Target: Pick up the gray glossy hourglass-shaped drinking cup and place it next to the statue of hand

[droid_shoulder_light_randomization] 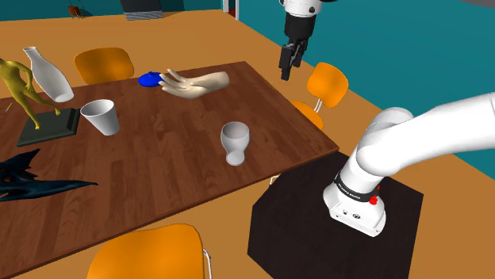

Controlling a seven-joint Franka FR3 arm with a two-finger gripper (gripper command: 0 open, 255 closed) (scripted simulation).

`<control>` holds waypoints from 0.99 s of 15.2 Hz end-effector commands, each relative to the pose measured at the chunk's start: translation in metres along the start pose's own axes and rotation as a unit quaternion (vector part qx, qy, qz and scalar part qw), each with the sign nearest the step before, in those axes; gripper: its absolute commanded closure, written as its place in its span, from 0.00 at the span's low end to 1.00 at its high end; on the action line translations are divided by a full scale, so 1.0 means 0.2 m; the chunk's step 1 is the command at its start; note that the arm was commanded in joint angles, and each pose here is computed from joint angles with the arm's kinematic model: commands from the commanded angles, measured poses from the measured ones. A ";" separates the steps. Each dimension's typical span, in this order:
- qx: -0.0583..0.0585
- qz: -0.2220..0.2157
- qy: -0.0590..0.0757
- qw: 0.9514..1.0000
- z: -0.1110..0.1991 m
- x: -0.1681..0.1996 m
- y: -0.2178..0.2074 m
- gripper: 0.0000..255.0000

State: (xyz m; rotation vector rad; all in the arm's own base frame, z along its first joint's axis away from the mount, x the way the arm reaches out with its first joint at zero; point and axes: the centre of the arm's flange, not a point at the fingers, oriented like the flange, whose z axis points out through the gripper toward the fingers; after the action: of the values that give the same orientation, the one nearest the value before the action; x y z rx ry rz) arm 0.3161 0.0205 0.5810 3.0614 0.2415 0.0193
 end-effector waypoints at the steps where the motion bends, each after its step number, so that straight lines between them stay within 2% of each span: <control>1: 0.000 0.000 0.000 1.000 0.00 0.00 0.00 0.00; 15: -0.001 0.036 -0.038 0.999 0.66 0.49 -0.49 0.00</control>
State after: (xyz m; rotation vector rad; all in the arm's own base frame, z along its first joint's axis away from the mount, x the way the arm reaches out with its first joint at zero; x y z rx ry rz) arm 0.3946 0.1142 0.4534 3.0587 0.1375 -0.0862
